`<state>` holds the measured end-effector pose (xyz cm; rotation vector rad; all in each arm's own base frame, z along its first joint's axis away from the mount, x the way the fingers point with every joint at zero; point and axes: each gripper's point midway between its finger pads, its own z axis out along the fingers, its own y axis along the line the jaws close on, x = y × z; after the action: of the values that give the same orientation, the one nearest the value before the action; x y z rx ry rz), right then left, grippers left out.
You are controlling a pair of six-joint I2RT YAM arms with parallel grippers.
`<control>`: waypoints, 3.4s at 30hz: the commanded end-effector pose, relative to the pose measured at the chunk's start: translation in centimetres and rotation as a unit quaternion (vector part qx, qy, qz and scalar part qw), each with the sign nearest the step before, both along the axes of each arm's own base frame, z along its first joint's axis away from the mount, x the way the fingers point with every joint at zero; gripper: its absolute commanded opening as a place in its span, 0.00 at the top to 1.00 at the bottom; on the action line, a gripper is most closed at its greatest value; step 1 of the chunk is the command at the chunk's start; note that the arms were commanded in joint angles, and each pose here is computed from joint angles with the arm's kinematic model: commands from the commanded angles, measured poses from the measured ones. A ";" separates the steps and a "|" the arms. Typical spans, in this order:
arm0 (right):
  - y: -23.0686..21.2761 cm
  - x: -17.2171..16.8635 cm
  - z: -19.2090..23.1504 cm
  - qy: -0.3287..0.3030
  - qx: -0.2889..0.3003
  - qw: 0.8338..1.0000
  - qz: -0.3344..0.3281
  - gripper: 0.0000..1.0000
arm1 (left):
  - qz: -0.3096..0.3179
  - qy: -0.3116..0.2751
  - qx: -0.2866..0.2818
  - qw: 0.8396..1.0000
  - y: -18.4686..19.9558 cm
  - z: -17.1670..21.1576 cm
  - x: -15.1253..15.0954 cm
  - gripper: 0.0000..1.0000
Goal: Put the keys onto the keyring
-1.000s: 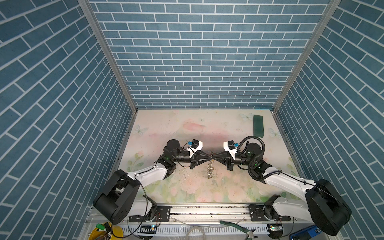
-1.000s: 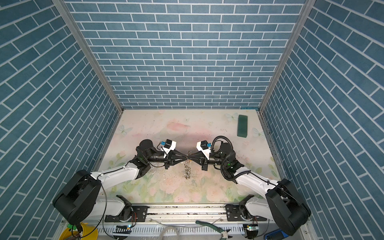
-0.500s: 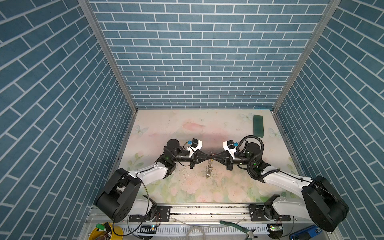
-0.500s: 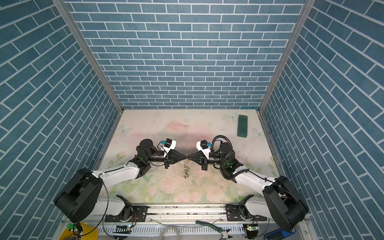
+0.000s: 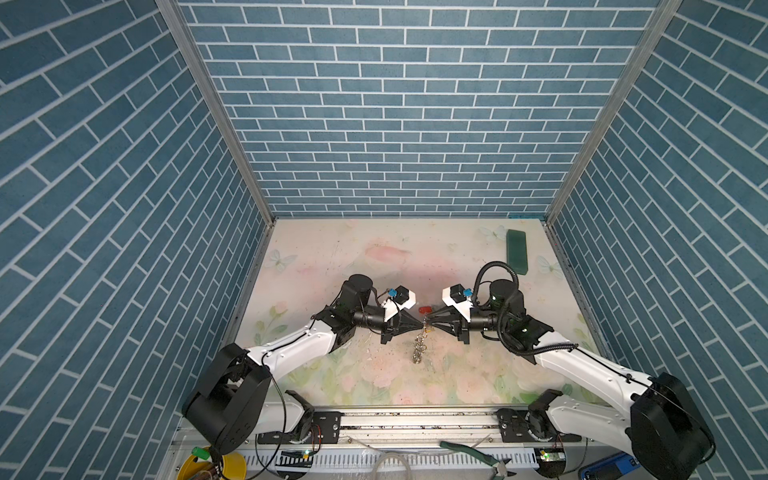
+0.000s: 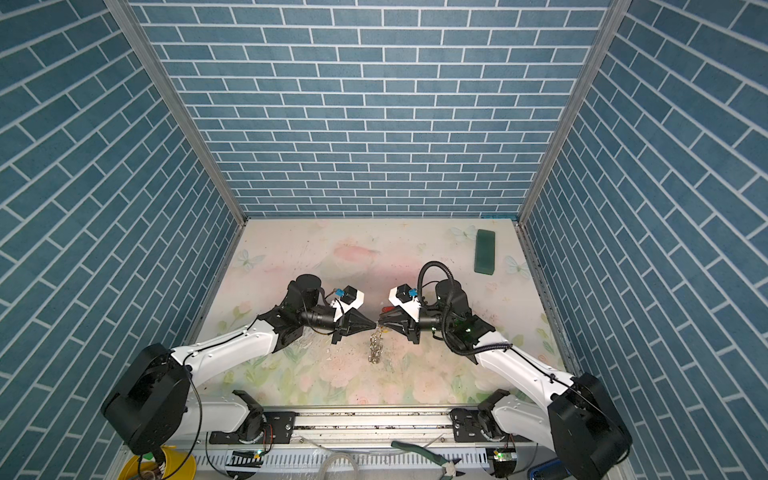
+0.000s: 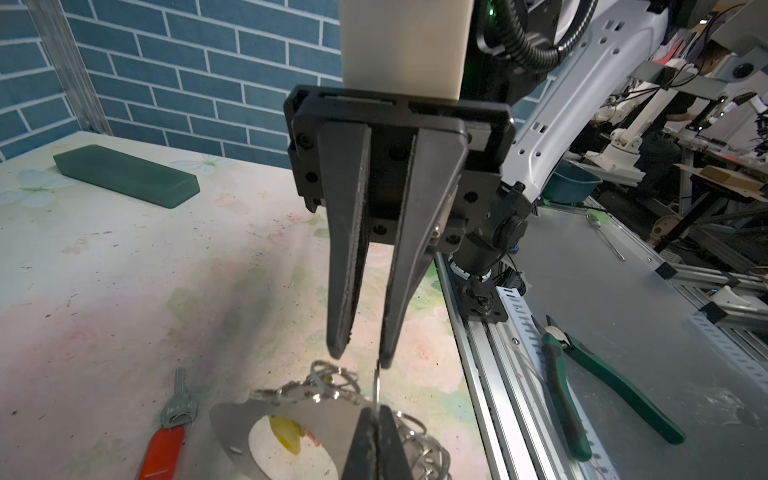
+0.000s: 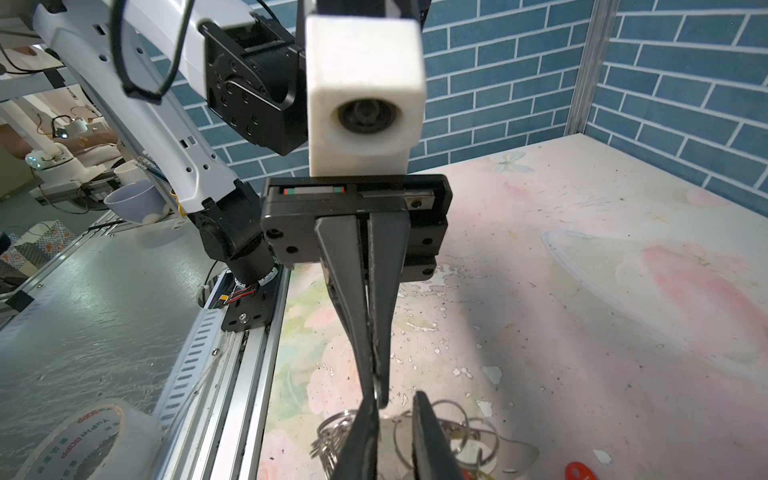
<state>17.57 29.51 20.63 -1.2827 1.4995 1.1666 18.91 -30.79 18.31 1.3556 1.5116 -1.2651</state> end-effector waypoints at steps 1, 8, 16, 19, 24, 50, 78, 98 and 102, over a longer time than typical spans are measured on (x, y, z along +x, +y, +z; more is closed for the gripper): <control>0.0 -0.7 0.6 -0.014 -0.010 0.999 0.028 0.84 | -0.018 -0.012 0.013 1.000 -0.1 0.0 -0.8 1.00; 0.2 -1.6 0.5 0.011 -0.026 0.998 0.058 0.86 | -0.021 -0.011 0.019 1.000 -0.2 -0.1 -0.9 1.00; 0.6 -1.8 -0.1 0.017 -0.042 0.997 0.065 0.88 | -0.020 -0.019 0.014 1.000 -0.2 0.4 -0.9 1.00; 0.7 -1.9 -0.3 0.017 -0.046 0.997 0.067 0.90 | -0.018 -0.022 0.013 1.000 -0.2 0.5 -0.8 1.00; 0.6 -1.9 -0.6 0.016 -0.053 0.996 0.065 0.92 | -0.012 -0.031 0.010 0.999 -0.2 0.8 -0.7 1.00; -0.4 0.4 2.4 -0.010 0.055 0.998 -0.007 1.00 | 0.072 -0.071 -0.055 0.993 2.0 2.1 1.8 0.71; 1.4 -0.5 3.3 0.002 0.151 0.988 0.044 1.00 | 0.042 -0.060 -0.135 0.988 1.3 4.3 1.5 0.87; 2.7 2.3 1.6 -0.043 0.071 0.995 -0.061 1.00 | 0.179 -0.133 -0.032 0.974 1.9 2.6 4.7 1.00; 2.8 2.4 1.1 -0.031 0.062 0.996 -0.058 1.00 | 0.221 -0.166 -0.035 0.960 2.5 3.3 5.3 1.00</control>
<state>19.50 31.80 21.02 -1.1112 1.4101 1.1476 22.20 -29.06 20.90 1.0914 1.4314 -0.9506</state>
